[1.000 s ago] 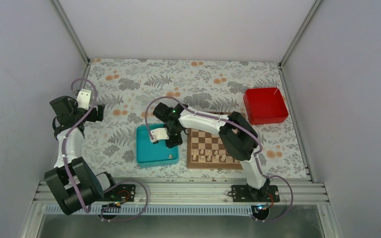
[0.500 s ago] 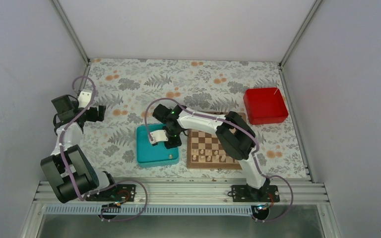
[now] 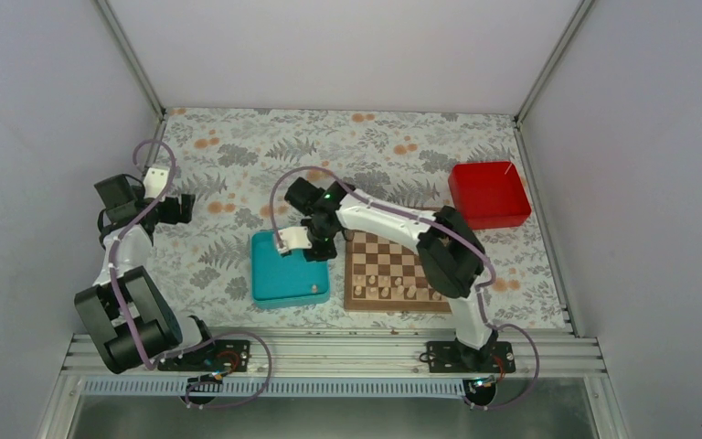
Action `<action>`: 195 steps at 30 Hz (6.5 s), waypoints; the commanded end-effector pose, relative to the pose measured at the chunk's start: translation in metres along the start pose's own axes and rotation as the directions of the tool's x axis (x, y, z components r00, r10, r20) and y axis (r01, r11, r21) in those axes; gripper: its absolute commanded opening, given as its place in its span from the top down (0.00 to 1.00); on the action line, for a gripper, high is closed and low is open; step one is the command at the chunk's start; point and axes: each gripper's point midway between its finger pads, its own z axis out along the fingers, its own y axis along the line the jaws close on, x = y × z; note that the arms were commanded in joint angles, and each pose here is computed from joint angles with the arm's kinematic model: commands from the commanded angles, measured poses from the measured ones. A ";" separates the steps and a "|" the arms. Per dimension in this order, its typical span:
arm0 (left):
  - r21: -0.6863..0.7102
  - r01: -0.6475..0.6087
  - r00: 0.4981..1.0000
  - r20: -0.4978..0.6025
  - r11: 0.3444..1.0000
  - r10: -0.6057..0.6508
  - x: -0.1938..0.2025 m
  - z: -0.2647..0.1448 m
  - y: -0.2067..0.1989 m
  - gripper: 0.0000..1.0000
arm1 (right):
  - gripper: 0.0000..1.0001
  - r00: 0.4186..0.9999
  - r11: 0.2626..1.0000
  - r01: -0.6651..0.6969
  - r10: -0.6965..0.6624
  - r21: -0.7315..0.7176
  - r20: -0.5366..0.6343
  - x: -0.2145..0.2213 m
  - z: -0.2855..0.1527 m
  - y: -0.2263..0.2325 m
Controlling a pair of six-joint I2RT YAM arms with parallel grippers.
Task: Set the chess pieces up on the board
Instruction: Pick up the chess piece from the storage box, then place the chess piece on the chessboard, then adjust the storage box at the center of the board, then pick up the chess piece from the storage box.
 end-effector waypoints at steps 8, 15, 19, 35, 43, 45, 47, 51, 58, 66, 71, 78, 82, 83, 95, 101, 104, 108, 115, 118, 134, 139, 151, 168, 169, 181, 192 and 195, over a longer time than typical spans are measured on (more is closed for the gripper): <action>-0.009 -0.041 0.996 0.077 0.999 0.042 -0.025 -0.018 -0.002 0.00 | 0.91 0.960 0.934 -0.275 0.252 0.228 0.126 0.092 -0.121 -0.021; -0.016 -0.056 0.994 0.092 0.998 0.057 -0.031 -0.022 -0.004 0.00 | 0.91 0.901 0.868 -0.434 0.410 0.242 0.146 0.180 -0.126 0.033; -0.013 -0.064 0.993 0.095 0.998 0.065 -0.033 -0.022 -0.007 0.00 | 0.90 0.893 0.866 -0.449 0.429 0.218 0.138 0.196 -0.113 0.068; -0.062 -0.096 0.989 0.112 0.994 0.102 -0.035 -0.033 -0.009 0.00 | 0.89 0.902 0.896 -0.429 0.421 0.111 0.092 0.212 -0.063 0.102; -0.048 -0.093 0.990 0.102 0.995 0.097 -0.032 -0.028 -0.010 0.00 | 0.89 0.903 0.895 -0.429 0.422 0.124 0.078 0.215 -0.063 0.098; -0.043 -0.093 0.990 0.102 0.995 0.097 -0.032 -0.028 -0.010 0.00 | 0.89 0.902 0.893 -0.433 0.427 0.122 0.068 0.216 -0.061 0.097; -0.040 -0.093 0.990 0.103 0.995 0.096 -0.032 -0.028 -0.011 0.00 | 0.89 0.900 0.891 -0.437 0.433 0.121 0.055 0.219 -0.058 0.097; -0.032 -0.093 0.990 0.104 0.995 0.096 -0.032 -0.027 -0.012 0.00 | 0.89 0.897 0.889 -0.442 0.440 0.120 0.050 0.220 -0.057 0.093; -0.024 -0.091 0.991 0.098 0.996 0.093 -0.030 -0.024 -0.012 0.00 | 0.83 0.895 0.887 -0.445 0.444 0.121 0.038 0.221 -0.058 0.089; -0.011 -0.093 0.990 0.110 0.996 0.094 -0.033 -0.027 -0.015 0.00 | 0.66 0.903 0.882 -0.429 0.424 0.194 0.069 0.202 -0.114 0.069; 0.026 -0.125 0.987 0.104 0.992 0.122 -0.035 -0.022 -0.025 0.00 | 0.59 0.918 0.883 -0.398 0.380 0.251 0.117 0.174 -0.160 0.055; 0.025 -0.289 0.957 0.023 0.957 0.288 -0.059 0.003 -0.058 0.00 | 0.65 0.971 0.959 -0.237 0.227 0.153 0.079 0.091 -0.148 0.079; 0.059 -0.370 0.927 -0.049 0.927 0.373 -0.062 0.027 -0.067 0.09 | 0.89 0.992 0.992 -0.127 0.127 0.002 0.025 0.053 -0.111 0.108; 0.059 -0.390 0.916 -0.073 0.919 0.393 -0.060 0.033 -0.068 0.16 | 0.92 0.995 0.994 -0.104 0.104 -0.032 0.003 0.047 -0.100 0.116; 0.225 -0.425 0.867 -0.178 0.877 0.466 -0.024 0.087 -0.101 0.98 | 0.96 0.998 0.993 0.000 -0.008 -0.116 -0.068 0.012 -0.025 0.124; 0.305 -0.382 0.875 -0.186 0.873 0.448 -0.012 0.097 -0.115 0.98 | 0.96 0.996 0.994 -0.022 0.013 -0.110 -0.084 0.002 -0.002 0.107; 0.340 -0.384 0.869 -0.183 0.859 0.461 -0.004 0.097 -0.125 0.98 | 0.96 0.996 0.993 -0.027 0.017 -0.115 -0.087 -0.001 0.006 0.103; 0.388 -0.387 0.856 -0.186 0.836 0.483 0.010 0.095 -0.138 0.98 | 0.96 0.994 0.997 -0.045 0.038 -0.066 -0.107 -0.001 0.017 0.088; 0.451 -0.372 0.845 -0.198 0.811 0.497 0.035 0.090 -0.152 0.98 | 0.96 0.987 0.994 -0.068 0.080 0.088 -0.141 0.001 0.020 0.043; 0.469 -0.363 0.838 -0.215 0.805 0.502 0.048 0.087 -0.156 0.98 | 0.96 0.979 0.981 -0.089 0.119 0.172 -0.168 0.009 0.022 0.019; 0.565 -0.329 0.834 -0.201 0.756 0.514 0.081 0.037 -0.183 0.98 | 0.96 0.981 0.856 -0.103 0.172 0.507 -0.091 0.017 0.003 -0.092; 0.632 -0.307 0.828 -0.192 0.711 0.528 0.094 0.009 -0.205 0.98 | 0.96 0.991 0.838 -0.108 0.130 0.535 -0.003 0.004 -0.013 -0.112; 0.493 -0.452 0.730 -0.275 0.744 0.626 0.106 -0.017 -0.177 0.83 | 0.83 0.987 0.777 -0.154 0.093 0.610 0.131 -0.032 -0.085 -0.136; 0.057 -0.447 0.848 -0.292 0.893 0.443 0.004 -0.020 -0.057 0.00 | 0.51 0.969 0.895 -0.219 0.155 0.387 0.191 -0.036 -0.054 -0.144; 0.031 -0.434 0.857 -0.294 0.900 0.423 0.002 -0.018 -0.052 0.00 | 0.49 0.969 0.904 -0.217 0.152 0.369 0.197 -0.036 -0.052 -0.144; -0.198 -0.301 0.933 -0.262 0.933 0.246 -0.016 -0.005 0.000 0.00 | 0.33 0.976 0.928 -0.197 0.154 0.315 0.156 -0.020 -0.010 -0.150; -0.185 -0.259 0.938 -0.282 0.948 0.201 0.008 -0.001 0.011 0.00 | 0.31 0.979 0.920 -0.201 0.172 0.337 0.113 -0.007 0.021 -0.169; -0.183 -0.252 0.938 -0.288 0.950 0.194 0.014 0.000 0.014 0.00 | 0.31 0.979 0.912 -0.202 0.179 0.357 0.097 -0.004 0.025 -0.175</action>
